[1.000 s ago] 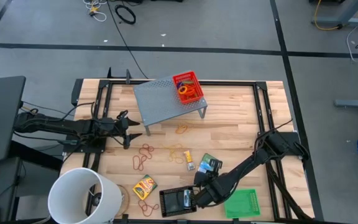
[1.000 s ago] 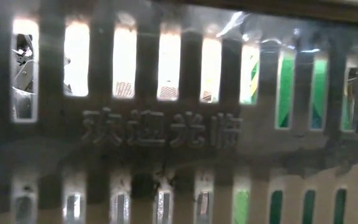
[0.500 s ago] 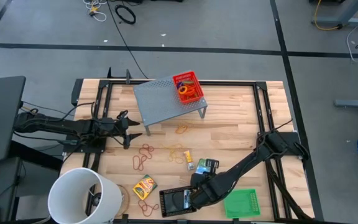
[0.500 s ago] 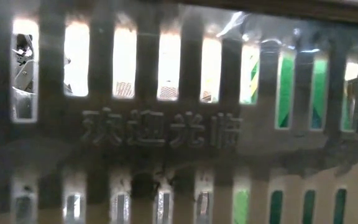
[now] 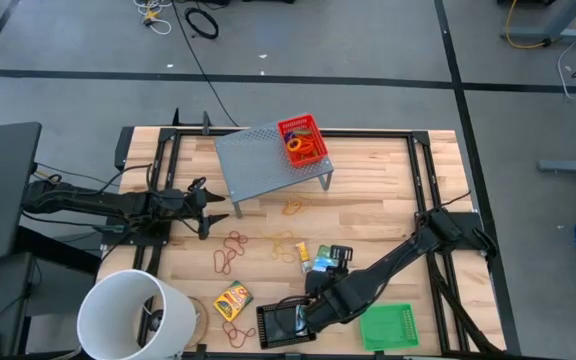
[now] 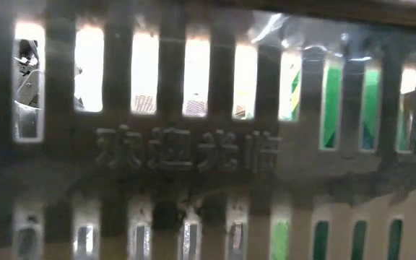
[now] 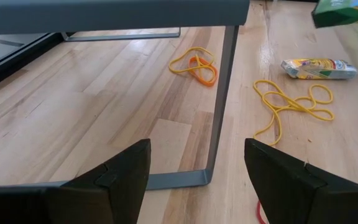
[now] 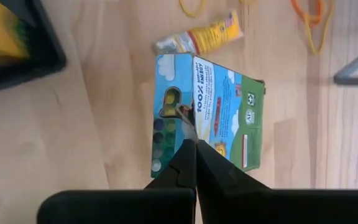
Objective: Pick & Place Office Desk Supplies
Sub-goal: Put the right yellow crayon box into the black bin
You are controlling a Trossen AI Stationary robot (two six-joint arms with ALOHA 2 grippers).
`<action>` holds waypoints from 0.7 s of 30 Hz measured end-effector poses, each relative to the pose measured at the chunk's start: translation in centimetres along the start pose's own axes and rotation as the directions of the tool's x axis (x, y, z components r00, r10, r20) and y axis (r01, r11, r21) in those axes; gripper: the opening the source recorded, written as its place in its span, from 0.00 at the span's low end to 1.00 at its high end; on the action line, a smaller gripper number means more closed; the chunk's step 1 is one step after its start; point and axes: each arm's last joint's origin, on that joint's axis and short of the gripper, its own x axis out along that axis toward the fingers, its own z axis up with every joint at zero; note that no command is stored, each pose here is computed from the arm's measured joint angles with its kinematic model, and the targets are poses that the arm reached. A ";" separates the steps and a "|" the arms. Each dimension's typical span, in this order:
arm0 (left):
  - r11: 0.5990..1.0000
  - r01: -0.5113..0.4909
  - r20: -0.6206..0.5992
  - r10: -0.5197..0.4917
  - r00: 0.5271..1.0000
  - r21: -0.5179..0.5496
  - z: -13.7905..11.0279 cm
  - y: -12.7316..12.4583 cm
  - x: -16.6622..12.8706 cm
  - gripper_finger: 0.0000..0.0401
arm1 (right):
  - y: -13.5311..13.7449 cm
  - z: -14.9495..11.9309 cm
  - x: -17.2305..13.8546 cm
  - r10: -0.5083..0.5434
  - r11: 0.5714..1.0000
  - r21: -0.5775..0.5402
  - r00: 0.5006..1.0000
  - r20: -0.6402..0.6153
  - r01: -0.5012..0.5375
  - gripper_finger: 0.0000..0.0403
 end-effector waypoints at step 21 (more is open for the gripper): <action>1.000 0.000 0.000 0.000 1.000 0.000 0.0 0.0 0.0 0.65 | -0.9 2.6 -6.6 0.244 0.891 -0.438 0.940 0.236 -0.121 0.00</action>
